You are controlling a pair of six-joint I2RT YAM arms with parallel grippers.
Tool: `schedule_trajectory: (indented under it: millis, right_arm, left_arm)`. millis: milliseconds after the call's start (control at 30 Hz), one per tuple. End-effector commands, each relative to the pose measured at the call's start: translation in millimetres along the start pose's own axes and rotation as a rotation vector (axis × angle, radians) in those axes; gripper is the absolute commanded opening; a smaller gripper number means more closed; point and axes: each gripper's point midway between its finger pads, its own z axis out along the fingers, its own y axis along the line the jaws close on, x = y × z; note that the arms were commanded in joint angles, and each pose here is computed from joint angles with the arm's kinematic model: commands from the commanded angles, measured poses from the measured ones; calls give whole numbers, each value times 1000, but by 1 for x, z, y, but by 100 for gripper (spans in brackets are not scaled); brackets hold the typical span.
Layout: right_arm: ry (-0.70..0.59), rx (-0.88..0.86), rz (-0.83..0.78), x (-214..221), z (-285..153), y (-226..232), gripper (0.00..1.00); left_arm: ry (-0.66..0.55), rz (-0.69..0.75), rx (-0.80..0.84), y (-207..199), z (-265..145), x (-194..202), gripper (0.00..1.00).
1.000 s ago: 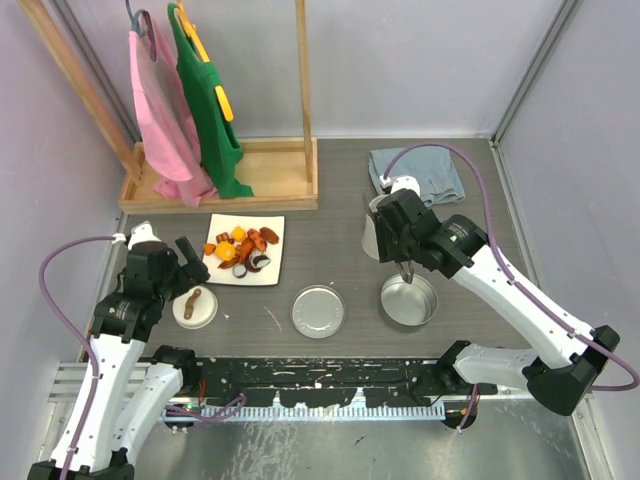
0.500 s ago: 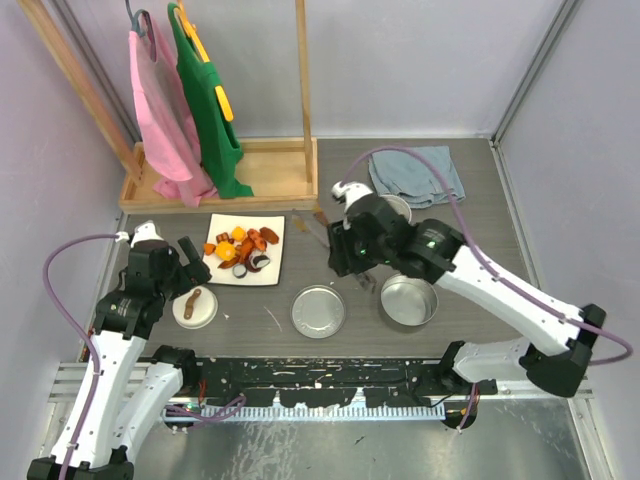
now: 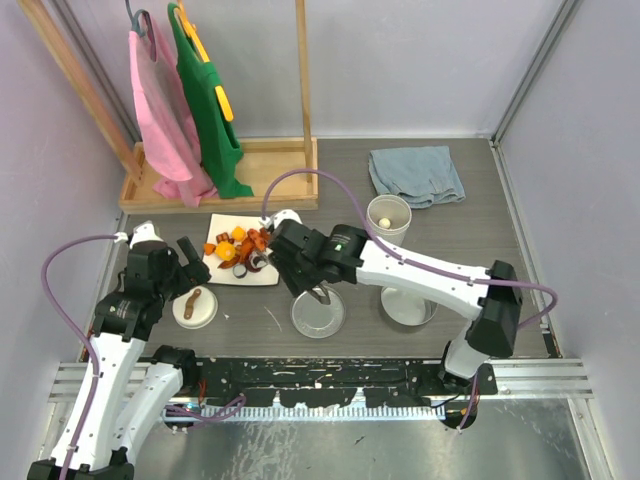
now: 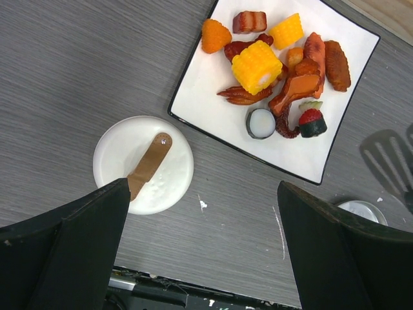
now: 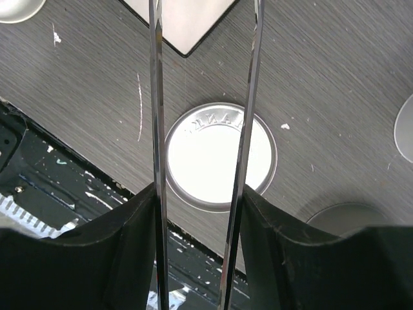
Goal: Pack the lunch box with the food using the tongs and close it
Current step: Pick up the fake food from the plate.
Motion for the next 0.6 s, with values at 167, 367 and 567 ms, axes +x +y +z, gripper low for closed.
schedule_trajectory:
  millis: [167,367,567]
  right_arm:
    - [-27,4,-105,-23,18,17,55]
    - [7,-17,-154,-20,35,33,56]
    - [28,39,-182,-23,44,28,56]
  left_arm:
    - [-73,-16,30,-7,-9,-19,98]
    - [-79,-19,29,-6,-10,-20,98]
    - [-83,-19,23,-5,-10,-20,98]
